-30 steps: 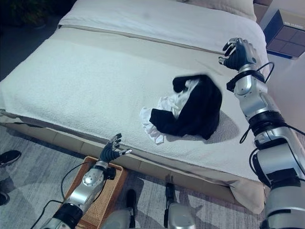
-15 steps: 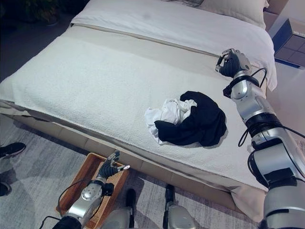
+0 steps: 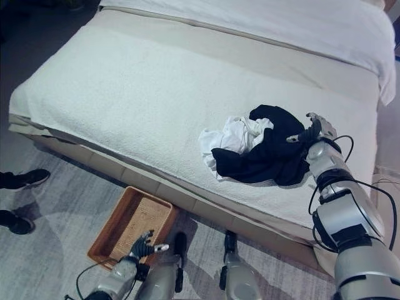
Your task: Pick up clothes into the bucket
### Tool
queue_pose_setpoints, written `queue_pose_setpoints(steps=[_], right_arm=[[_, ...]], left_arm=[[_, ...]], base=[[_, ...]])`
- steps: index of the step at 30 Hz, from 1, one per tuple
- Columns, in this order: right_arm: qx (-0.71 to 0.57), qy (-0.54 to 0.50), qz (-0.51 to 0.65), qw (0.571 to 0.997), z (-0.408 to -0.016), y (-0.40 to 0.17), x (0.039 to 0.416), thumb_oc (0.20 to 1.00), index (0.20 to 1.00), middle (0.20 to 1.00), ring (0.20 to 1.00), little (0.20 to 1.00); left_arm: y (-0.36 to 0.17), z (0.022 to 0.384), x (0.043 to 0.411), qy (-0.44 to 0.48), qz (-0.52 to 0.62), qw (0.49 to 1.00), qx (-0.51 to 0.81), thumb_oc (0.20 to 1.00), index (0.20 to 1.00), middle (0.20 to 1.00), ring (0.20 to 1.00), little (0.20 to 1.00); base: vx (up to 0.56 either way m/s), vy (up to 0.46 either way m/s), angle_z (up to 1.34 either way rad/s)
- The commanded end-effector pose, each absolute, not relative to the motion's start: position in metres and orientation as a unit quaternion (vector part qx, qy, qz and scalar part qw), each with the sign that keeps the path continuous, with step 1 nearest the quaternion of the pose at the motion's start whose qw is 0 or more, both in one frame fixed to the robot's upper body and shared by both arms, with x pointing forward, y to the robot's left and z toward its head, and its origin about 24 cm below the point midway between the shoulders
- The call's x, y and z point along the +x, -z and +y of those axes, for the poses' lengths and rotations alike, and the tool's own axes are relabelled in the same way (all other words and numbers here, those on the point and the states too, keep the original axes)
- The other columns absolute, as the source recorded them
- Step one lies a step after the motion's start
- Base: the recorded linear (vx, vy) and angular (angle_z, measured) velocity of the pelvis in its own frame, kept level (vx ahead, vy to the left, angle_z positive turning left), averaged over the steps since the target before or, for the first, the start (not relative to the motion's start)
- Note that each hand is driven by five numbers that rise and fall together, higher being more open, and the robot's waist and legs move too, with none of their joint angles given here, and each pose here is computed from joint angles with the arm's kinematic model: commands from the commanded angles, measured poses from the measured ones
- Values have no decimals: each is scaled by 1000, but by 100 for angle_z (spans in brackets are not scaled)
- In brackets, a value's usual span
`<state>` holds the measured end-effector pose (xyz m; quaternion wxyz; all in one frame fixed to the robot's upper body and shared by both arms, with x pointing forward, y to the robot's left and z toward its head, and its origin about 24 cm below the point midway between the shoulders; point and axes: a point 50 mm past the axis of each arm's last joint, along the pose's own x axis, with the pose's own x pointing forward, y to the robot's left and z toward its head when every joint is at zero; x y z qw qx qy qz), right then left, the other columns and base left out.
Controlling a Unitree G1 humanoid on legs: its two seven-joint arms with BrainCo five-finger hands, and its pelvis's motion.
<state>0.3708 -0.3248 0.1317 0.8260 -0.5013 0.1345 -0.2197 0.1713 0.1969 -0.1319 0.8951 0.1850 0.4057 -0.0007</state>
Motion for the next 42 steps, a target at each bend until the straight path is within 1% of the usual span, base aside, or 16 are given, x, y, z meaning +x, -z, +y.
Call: queue_pose_setpoints(steps=[1, 6, 9, 16, 17, 18, 19, 20, 26, 28, 34, 35, 38, 42], right_arm=[[-518, 253, 119, 808, -331, -148, 372, 1000, 1000, 1000, 1000, 1000], [-519, 260, 153, 800, -340, -136, 365, 1000, 1000, 1000, 1000, 1000], [-523, 264, 155, 796, -340, -136, 364, 1000, 1000, 1000, 1000, 1000], [-523, 279, 135, 794, -337, -152, 370, 1000, 1000, 1000, 1000, 1000], [-524, 283, 127, 793, -336, -157, 372, 790, 790, 790, 790, 790], [-523, 288, 122, 793, -336, -161, 373, 482, 482, 482, 482, 482], [-521, 293, 116, 793, -336, -164, 373, 213, 213, 213, 213, 213], [-523, 297, 109, 792, -335, -167, 374, 200, 200, 200, 200, 200], [-526, 295, 62, 796, -321, -184, 384, 200, 200, 200, 200, 200], [-522, 285, 37, 803, -309, -190, 390, 200, 200, 200, 200, 200], [-524, 275, 12, 806, -298, -199, 395, 200, 200, 200, 200, 200], [-519, 270, -17, 811, -290, -210, 399, 200, 200, 200, 200, 200], [-515, 267, -30, 814, -286, -214, 400, 200, 200, 200, 200, 200], [-505, 263, -79, 818, -276, -235, 402, 200, 200, 200, 200, 200]], left_arm=[[133, 200, 171, 4, 407, 886, 221, 1000, 1000, 1000, 1000, 1000], [136, 199, 168, -8, 417, 884, 213, 1000, 1000, 1000, 1000, 1000], [132, 194, 175, -9, 404, 891, 207, 1000, 1000, 1000, 1000, 1000], [113, 169, 207, 8, 334, 925, 183, 1000, 1000, 1000, 1000, 1000], [108, 163, 213, 13, 319, 931, 176, 1000, 1000, 1000, 1000, 1000], [104, 159, 217, 19, 307, 936, 173, 1000, 1000, 1000, 1000, 1000], [101, 155, 220, 24, 297, 939, 170, 1000, 1000, 1000, 1000, 1000], [99, 152, 222, 27, 290, 942, 168, 1000, 1000, 1000, 1000, 1000], [96, 147, 227, 29, 282, 943, 172, 1000, 1000, 1000, 1000, 1000], [100, 152, 224, 17, 292, 940, 176, 1000, 1000, 1000, 1000, 1000], [105, 165, 217, -2, 307, 933, 185, 1000, 1000, 1000, 1000, 1000], [107, 175, 213, -20, 317, 930, 183, 1000, 1000, 1000, 1000, 1000], [109, 178, 210, -29, 322, 929, 179, 1000, 1000, 1000, 1000, 1000], [111, 188, 205, -41, 330, 926, 179, 1000, 1000, 1000, 1000, 1000]], base=[[-10, -3, 20], [-11, -13, 6], [-26, -17, 10], [-29, -20, 11], [-23, -18, 7], [-20, -13, 6], [-8, -4, 5], [-3, 2, 5], [-10, 5, 6], [-2, 4, 5], [-8, 5, -3], [-35, 13, -14], [-23, 12, -21], [-22, 15, -20]])
